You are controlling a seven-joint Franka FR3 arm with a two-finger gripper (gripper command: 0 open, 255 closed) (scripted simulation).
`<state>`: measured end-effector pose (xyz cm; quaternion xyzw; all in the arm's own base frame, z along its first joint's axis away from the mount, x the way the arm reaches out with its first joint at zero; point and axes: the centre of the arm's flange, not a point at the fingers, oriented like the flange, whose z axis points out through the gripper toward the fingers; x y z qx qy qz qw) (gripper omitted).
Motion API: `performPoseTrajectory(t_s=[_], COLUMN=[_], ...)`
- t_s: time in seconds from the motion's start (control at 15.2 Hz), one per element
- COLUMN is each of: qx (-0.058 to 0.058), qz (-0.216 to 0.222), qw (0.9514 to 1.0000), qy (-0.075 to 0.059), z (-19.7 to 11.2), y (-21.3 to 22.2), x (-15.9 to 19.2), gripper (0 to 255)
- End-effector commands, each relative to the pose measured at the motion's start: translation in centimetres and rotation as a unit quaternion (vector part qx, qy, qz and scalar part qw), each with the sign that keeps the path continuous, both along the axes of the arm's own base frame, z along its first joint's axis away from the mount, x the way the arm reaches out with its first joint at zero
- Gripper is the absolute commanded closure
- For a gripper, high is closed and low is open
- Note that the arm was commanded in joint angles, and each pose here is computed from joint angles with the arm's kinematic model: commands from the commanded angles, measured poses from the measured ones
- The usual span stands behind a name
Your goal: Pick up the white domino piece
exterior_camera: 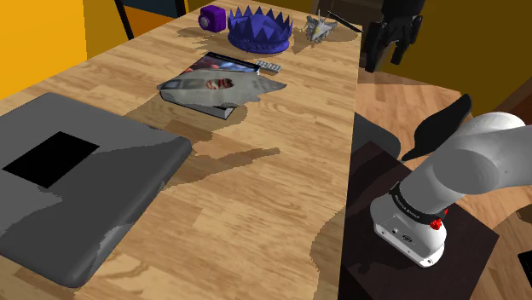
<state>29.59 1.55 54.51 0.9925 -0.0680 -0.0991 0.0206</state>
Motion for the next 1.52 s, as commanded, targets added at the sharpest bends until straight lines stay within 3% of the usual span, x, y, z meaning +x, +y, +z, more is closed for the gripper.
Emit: performPoseTrajectory(t_s=[0.0,0.73,1.45], qx=[0.0,0.009,0.018], qz=[0.0,0.102,0.204], qw=[1.0,0.9943,0.9773], qy=[0.0,-0.028,-0.056], z=[0.0,-5.6,-10.6], y=[0.0,-2.9,-3.1], x=[0.0,11.9,24.5], gripper=[0,0,0])
